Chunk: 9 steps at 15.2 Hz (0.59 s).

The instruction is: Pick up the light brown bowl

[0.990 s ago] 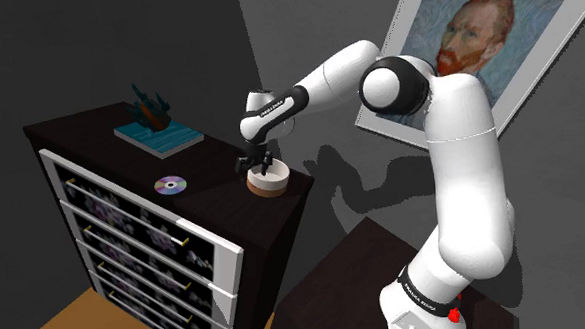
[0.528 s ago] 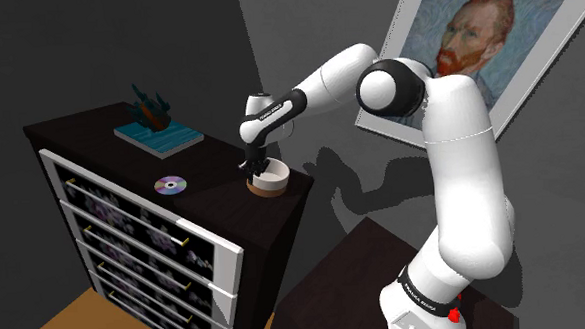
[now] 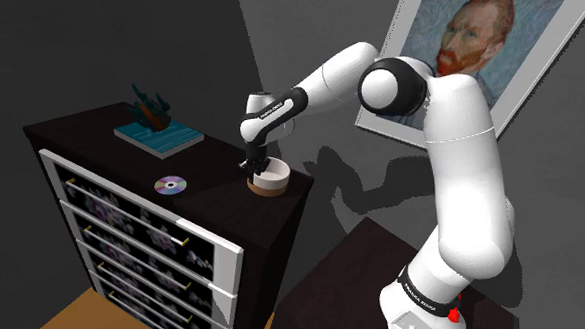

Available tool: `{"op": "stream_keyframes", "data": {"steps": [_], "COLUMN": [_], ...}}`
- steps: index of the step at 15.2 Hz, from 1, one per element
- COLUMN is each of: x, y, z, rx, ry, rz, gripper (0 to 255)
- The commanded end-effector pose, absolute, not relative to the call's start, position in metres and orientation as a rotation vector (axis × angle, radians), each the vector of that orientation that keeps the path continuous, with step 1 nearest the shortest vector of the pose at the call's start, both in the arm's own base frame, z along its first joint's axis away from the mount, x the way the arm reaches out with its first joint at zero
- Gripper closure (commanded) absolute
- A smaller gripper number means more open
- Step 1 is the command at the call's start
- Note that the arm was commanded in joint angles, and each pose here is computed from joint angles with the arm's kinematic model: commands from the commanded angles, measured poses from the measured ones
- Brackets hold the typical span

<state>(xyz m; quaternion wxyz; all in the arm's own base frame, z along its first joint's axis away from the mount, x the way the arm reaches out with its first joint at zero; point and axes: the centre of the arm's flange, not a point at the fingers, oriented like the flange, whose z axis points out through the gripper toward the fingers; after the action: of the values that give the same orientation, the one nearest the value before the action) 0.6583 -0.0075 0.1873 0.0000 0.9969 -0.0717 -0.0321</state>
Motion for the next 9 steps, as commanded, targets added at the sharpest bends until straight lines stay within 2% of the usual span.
{"op": "stream_keyframes", "data": {"steps": [1,9], "x": [0.659,0.659], "y": [-0.006,-0.006], "z": [0.197,0.239], "rx": [3.132,3.132], "ry": [-0.226,-0.226], "rz": [-0.101,-0.101], "gripper": [255,255]}}
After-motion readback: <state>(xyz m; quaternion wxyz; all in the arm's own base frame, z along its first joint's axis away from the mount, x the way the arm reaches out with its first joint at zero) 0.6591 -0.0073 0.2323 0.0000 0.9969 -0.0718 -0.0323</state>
